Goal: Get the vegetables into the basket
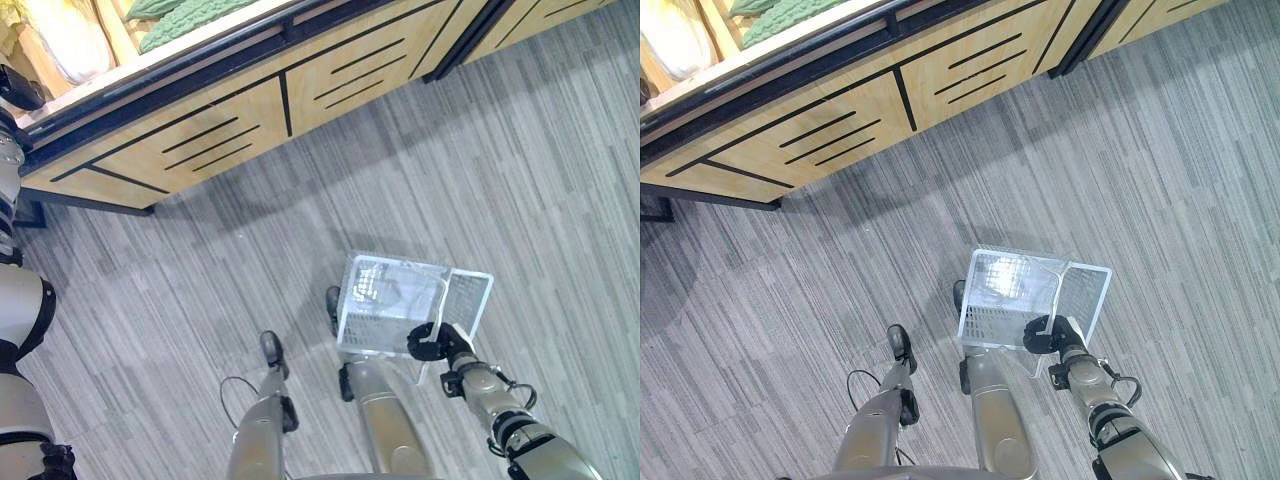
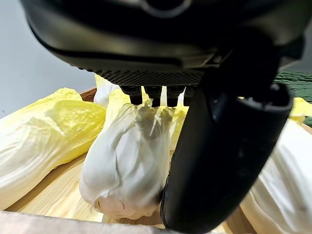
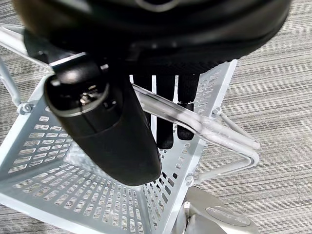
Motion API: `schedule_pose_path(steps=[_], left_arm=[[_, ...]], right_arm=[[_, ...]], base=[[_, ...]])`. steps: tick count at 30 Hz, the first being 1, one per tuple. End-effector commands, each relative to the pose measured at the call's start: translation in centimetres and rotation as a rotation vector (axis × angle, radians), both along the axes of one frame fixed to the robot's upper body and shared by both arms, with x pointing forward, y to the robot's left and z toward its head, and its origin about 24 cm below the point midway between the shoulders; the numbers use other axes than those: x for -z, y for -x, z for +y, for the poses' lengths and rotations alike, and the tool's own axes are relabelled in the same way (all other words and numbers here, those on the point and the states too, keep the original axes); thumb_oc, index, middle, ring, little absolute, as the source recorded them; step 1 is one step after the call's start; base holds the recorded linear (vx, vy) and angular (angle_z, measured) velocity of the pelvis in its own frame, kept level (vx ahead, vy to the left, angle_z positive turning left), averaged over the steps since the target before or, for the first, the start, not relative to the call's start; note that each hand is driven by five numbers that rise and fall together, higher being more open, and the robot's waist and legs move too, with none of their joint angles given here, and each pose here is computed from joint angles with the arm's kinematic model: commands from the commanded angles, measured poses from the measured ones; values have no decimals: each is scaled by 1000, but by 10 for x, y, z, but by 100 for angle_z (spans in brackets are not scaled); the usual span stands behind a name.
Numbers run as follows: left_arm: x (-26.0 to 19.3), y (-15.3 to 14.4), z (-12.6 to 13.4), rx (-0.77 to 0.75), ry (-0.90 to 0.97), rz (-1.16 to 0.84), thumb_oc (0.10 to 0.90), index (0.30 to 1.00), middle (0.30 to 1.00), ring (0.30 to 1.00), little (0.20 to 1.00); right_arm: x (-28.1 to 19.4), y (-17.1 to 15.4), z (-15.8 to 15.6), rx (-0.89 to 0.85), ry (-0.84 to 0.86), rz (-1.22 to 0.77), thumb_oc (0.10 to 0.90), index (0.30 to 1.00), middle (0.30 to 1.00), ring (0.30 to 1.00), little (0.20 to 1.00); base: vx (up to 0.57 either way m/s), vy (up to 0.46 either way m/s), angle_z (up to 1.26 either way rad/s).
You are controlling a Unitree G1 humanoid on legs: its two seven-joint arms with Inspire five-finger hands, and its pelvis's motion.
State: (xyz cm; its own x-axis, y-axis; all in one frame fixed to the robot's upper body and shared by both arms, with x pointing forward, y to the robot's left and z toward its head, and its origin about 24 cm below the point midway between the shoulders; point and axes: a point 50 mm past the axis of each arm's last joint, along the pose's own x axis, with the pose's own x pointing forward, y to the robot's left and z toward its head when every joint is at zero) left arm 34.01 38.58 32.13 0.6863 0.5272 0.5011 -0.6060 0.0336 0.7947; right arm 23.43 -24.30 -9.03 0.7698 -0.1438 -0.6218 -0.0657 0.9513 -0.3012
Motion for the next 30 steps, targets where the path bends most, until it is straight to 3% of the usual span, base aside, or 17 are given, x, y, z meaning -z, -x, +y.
schedule_pose_path(steps=[1,17,30], left_arm=[[-8,25,29,-139,33,-23,400,300,300,300,300],[-1,25,31,-141,45,5,400,300,300,300,300],[2,13,13,5,11,-24,400,300,300,300,300]], right_arm=[[39,74,-19,-5,71,289,400,300,300,300,300],[41,78,-22,-13,83,321,400,300,300,300,300],[44,102,-41,33,116,402,400,300,300,300,300]], base=[[0,0,0],[0,0,0],[-3,5,0]])
